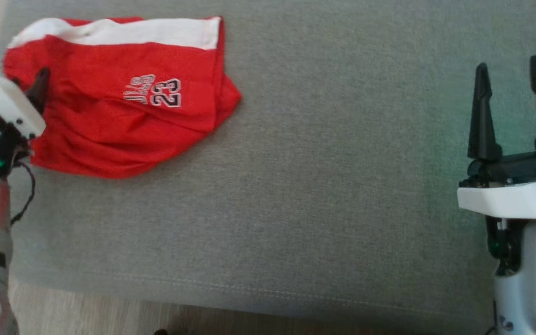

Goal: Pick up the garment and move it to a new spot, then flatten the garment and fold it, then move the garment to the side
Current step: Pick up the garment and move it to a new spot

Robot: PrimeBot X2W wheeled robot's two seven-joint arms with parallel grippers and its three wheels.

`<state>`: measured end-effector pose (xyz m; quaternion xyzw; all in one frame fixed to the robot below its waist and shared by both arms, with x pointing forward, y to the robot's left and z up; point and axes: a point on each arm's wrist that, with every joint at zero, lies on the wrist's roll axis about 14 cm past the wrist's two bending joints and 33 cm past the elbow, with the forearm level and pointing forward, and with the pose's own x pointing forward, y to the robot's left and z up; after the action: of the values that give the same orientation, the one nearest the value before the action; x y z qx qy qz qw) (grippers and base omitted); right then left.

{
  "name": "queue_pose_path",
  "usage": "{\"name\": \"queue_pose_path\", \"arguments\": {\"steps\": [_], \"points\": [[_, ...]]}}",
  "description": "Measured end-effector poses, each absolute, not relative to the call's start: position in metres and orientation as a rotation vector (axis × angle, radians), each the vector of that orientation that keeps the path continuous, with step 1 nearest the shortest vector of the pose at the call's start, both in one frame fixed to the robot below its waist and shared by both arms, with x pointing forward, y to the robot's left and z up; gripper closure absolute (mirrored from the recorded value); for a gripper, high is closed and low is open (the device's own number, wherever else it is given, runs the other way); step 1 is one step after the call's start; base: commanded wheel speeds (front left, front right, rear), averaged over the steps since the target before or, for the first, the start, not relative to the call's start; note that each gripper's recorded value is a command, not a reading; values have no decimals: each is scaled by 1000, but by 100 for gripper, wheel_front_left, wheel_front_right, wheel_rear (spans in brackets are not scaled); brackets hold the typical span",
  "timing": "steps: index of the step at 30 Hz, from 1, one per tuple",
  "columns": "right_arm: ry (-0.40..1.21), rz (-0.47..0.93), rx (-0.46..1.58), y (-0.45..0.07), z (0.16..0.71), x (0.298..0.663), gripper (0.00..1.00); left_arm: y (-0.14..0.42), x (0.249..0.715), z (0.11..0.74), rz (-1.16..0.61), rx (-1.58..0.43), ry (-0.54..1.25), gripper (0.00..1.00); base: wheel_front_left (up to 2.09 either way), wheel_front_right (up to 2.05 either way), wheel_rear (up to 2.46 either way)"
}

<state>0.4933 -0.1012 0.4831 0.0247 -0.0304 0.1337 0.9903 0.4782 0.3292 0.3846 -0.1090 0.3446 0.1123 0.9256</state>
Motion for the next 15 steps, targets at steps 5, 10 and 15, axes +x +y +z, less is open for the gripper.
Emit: {"name": "queue_pose_path", "arguments": {"steps": [5,10,15], "points": [[-35,235,38,-115,471,495,0,312,496,361,176,-212,812,0,0,0,0],[-14,216,29,-123,462,494,0,312,499,343,172,-195,891,25,0,0,0],[-20,207,25,-127,466,492,0,311,498,342,168,-202,922,100,0,0,0]]}}
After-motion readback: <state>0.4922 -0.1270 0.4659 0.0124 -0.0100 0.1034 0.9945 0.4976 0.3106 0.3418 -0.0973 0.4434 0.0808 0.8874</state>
